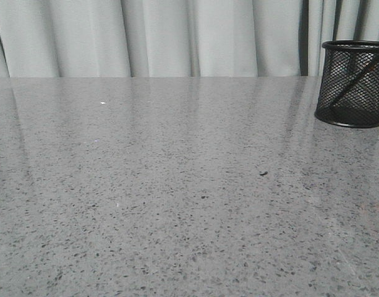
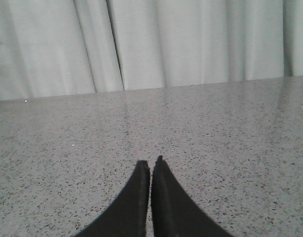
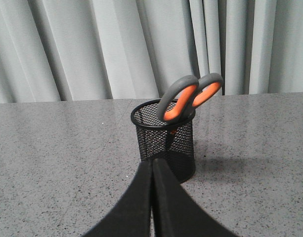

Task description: Put scissors into bucket

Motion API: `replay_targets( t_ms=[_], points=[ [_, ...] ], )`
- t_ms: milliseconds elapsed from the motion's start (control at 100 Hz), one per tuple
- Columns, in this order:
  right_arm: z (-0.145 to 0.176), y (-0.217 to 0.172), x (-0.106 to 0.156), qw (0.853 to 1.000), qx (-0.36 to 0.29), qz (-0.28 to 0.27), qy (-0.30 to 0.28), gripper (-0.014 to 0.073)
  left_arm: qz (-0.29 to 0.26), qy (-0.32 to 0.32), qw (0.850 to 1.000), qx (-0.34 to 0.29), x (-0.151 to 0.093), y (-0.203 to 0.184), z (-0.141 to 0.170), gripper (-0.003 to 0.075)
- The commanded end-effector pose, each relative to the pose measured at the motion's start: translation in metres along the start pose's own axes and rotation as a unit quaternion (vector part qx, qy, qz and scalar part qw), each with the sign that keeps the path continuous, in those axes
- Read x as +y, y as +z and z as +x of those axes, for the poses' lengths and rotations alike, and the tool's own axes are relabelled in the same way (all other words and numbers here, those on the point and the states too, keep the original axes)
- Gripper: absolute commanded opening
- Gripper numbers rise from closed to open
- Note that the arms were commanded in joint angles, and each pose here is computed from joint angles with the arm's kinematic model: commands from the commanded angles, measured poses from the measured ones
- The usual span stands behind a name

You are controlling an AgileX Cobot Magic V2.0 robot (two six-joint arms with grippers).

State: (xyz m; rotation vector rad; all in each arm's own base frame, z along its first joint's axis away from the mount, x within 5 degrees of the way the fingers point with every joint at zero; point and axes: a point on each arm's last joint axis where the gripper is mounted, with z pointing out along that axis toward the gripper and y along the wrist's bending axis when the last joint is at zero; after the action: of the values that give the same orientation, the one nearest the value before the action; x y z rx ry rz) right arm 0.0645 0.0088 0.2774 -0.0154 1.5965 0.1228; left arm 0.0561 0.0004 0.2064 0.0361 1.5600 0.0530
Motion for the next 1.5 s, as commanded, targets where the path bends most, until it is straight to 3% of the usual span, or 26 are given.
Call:
replay_targets(
  t_ms=[0,430,570,700,1070,1490],
  points=[
    [-0.015,-0.001,-0.002,0.999,-0.043,0.016,-0.003,-0.0073,-0.004,-0.004,0.999,-0.045,0.000,-0.002,-0.003,-0.0020],
    [-0.015,-0.001,-0.002,0.999,-0.043,0.016,-0.003,-0.0073,-0.004,-0.004,0.999,-0.045,0.000,-0.002,-0.003,-0.0020],
    [-0.010,0.000,-0.006,0.998,-0.044,0.035,-0.031,-0.0073,-0.004,-0.004,0.999,-0.045,0.000,-0.002,-0.003,-0.0020],
    [0.011,0.003,-0.012,0.997,-0.026,0.061,-0.046,-0.0073,-0.004,-0.004,0.999,-0.045,0.000,-0.002,-0.003,-0.0020],
    [0.078,-0.008,-0.015,0.996,-0.028,0.062,-0.059,-0.0073,-0.004,-0.004,0.999,-0.045,0.000,-0.002,-0.003,-0.0020],
    [0.080,-0.008,-0.016,0.995,-0.021,0.063,-0.070,-0.0073,-0.004,-0.004,0.999,-0.044,0.000,-0.002,-0.003,-0.0020]
  ],
)
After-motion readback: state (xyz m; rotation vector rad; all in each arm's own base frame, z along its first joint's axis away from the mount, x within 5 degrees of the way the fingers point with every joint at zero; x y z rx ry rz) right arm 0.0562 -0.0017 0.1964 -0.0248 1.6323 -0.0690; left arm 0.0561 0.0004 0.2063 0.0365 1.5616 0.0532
